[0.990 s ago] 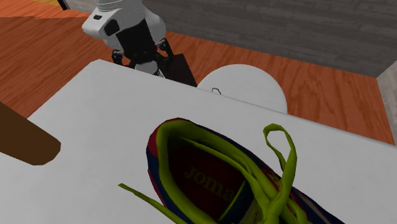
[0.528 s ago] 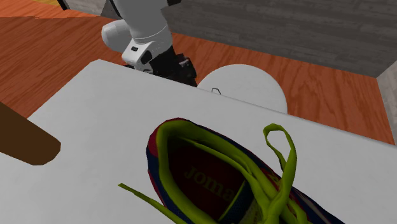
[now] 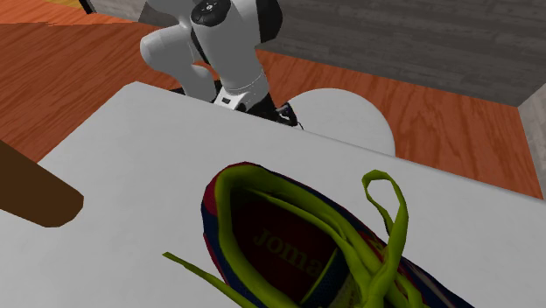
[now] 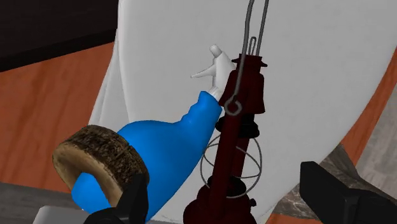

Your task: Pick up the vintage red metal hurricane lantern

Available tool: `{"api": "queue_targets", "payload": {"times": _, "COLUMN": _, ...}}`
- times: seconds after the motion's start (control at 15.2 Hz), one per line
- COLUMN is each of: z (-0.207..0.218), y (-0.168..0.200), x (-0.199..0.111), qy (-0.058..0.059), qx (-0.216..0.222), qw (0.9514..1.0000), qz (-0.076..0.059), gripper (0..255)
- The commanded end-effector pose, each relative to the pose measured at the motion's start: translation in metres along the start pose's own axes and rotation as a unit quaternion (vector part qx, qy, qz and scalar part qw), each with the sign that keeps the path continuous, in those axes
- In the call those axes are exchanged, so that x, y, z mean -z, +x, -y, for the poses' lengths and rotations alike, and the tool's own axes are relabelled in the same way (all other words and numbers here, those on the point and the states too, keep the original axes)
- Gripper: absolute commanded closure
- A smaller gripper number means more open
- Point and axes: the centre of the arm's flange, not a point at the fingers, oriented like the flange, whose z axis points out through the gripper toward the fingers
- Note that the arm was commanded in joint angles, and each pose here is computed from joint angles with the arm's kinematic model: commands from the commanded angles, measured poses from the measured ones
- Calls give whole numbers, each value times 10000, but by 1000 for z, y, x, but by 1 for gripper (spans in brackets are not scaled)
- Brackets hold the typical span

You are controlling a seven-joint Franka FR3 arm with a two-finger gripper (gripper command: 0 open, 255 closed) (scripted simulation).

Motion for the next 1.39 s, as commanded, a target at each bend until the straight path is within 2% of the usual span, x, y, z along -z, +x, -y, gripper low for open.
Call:
{"api": "queue_targets", "payload": {"times": 0.0, "z": 13, "y": 0, "x": -24, "qy": 111, "qx": -91, "qw": 9999, "qz": 9, "gripper": 0}}
{"api": "queue_targets", "payload": {"times": 0.26, "z": 37, "y": -2, "x": -68, "qy": 326, "qx": -248, "qw": 9992, "qz": 44, "gripper": 0}}
{"api": "queue_targets", "payload": {"times": 0.79, "z": 26, "y": -4, "x": -108, "qy": 335, "qx": -254, "qw": 9991, "qz": 46, "gripper": 0}}
{"api": "queue_targets", "payload": {"times": 0.92, "z": 26, "y": -4, "x": -108, "qy": 335, "qx": -254, "qw": 9991, "qz": 46, "gripper": 0}}
{"api": "queue_targets", "payload": {"times": 0.99, "z": 26, "y": -5, "x": -107, "qy": 335, "qx": -254, "qw": 9991, "qz": 45, "gripper": 255}}
{"api": "queue_targets", "payload": {"times": 1.32, "z": 27, "y": -5, "x": -107, "qy": 335, "qx": -254, "qw": 9991, "qz": 45, "gripper": 255}}
